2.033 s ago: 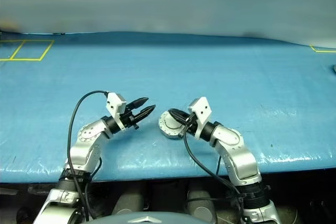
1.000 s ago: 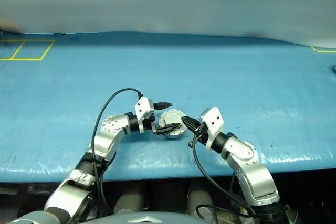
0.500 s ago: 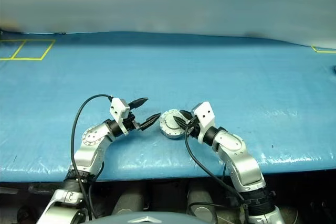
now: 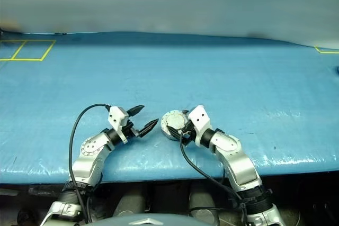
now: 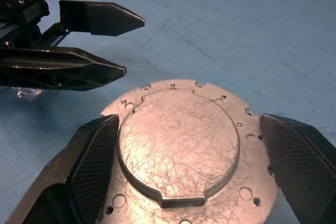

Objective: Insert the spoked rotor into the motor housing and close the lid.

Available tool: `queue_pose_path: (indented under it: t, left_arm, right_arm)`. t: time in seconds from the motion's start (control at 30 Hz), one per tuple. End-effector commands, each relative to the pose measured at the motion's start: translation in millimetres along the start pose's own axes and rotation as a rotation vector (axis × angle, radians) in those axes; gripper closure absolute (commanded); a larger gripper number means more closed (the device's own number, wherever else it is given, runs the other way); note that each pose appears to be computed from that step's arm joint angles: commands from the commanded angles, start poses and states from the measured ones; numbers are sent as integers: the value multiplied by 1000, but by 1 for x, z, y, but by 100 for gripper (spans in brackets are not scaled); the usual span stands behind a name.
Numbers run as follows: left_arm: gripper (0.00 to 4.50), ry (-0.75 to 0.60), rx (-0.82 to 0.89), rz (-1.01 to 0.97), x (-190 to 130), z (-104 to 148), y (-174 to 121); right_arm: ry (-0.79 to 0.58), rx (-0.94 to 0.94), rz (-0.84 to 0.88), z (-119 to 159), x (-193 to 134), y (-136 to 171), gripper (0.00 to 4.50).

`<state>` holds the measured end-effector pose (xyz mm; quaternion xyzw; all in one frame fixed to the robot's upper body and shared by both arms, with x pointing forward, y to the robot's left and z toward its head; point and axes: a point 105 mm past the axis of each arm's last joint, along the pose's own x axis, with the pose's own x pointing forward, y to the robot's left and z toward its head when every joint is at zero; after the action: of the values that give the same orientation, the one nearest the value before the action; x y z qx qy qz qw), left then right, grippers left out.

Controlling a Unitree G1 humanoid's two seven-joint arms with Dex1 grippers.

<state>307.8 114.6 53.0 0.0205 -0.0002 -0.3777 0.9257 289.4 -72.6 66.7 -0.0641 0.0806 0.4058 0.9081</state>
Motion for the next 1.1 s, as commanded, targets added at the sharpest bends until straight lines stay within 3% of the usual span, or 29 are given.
queue_pose_path:
  t: [0.03, 0.13, 0.3, 0.67, 1.1]
  left_arm:
    - [0, -32, 42, -5, -1, 11, -3]
    - [0, -27, 42, -4, 0, 10, -3]
    - [0, -19, 41, 2, -1, 8, -1]
    - [0, -7, 46, 10, -1, 5, -1]
    - [0, -46, 2, -21, 8, 13, -9]
  right_arm:
    - [-14, -37, 8, 4, 2, 1, 2]
    - [-10, -45, -5, 3, 2, -1, 2]
    - [-23, -52, 1, 6, 4, 1, 149]
    - [-40, -30, 15, 13, 9, 6, 149]
    - [125, -110, -58, -19, 8, -5, 149]
